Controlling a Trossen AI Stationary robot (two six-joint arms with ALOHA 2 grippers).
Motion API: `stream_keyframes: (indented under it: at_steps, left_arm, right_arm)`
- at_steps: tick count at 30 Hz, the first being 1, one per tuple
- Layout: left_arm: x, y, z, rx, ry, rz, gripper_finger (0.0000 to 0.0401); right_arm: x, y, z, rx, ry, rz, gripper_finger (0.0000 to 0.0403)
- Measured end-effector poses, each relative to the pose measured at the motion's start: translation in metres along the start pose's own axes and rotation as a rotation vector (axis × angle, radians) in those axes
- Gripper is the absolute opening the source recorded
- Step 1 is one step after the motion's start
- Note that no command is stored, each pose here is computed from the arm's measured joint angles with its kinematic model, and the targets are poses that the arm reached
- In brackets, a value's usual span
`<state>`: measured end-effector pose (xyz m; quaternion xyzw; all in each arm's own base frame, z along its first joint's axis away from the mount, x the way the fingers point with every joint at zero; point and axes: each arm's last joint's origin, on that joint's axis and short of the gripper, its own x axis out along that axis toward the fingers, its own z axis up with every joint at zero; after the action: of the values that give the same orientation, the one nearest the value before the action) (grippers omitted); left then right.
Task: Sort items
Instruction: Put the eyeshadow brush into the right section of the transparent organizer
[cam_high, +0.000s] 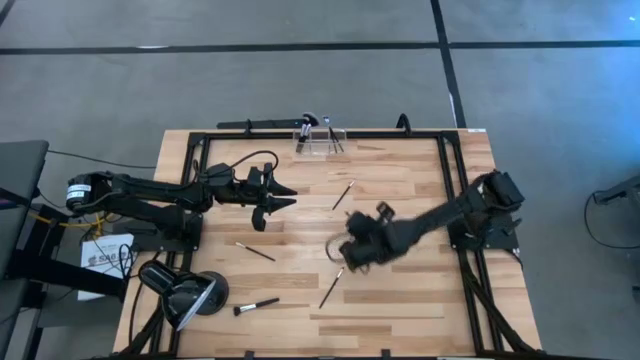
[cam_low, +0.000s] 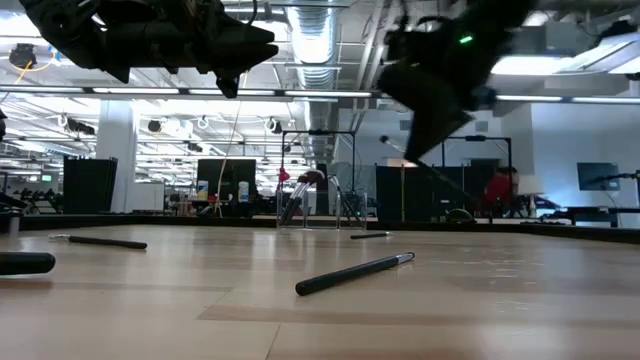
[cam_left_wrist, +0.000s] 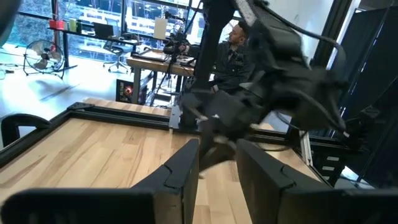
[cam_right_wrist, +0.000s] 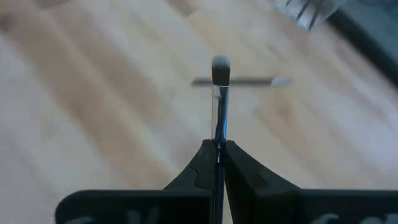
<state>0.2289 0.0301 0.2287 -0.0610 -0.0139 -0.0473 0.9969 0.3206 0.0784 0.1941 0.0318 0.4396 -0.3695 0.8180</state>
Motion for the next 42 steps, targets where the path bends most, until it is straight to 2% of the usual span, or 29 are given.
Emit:
stream_keyframes:
  at_steps: [3, 8, 16, 22, 26, 30, 33, 39, 42]
  left_arm:
    - [0.000, 0.000, 0.000, 0.035, 0.000, 0.000, 0.0104]
    - [-0.002, 0.002, -0.004, 0.043, 0.013, 0.009, 0.0104]
    - [-0.003, 0.008, -0.004, 0.041, 0.023, 0.038, 0.0104]
    - [-0.006, 0.016, -0.007, 0.031, 0.055, 0.074, 0.0104]
    - [-0.007, 0.019, -0.007, 0.031, 0.057, 0.091, 0.0104]
    - [-0.008, 0.023, -0.006, 0.048, 0.056, 0.107, 0.0104]
    - [-0.009, 0.025, -0.006, 0.049, 0.054, 0.115, 0.0104]
    - [-0.009, 0.027, -0.006, 0.044, 0.051, 0.134, 0.0104]
    - [-0.009, 0.026, -0.006, 0.027, 0.050, 0.130, 0.0104]
  right_arm:
    - [0.016, -0.020, 0.025, -0.032, -0.009, 0.000, 0.0002]
    - [0.036, -0.055, 0.070, -0.038, -0.093, 0.088, 0.0002]
    - [0.074, -0.116, 0.127, 0.017, -0.317, 0.240, 0.0004]
    - [0.097, -0.170, 0.145, 0.089, -0.402, 0.273, 0.0003]
    - [0.110, -0.193, 0.143, 0.134, -0.354, 0.360, 0.0002]
    - [0.133, -0.193, 0.123, 0.105, -0.156, 0.416, 0.0000]
    - [0.142, -0.183, 0.114, 0.023, -0.080, 0.424, 0.0008]
    - [0.148, -0.160, 0.115, -0.062, -0.108, 0.438, 0.0038]
    - [0.152, -0.155, 0.119, -0.158, -0.052, 0.439, 0.0055]
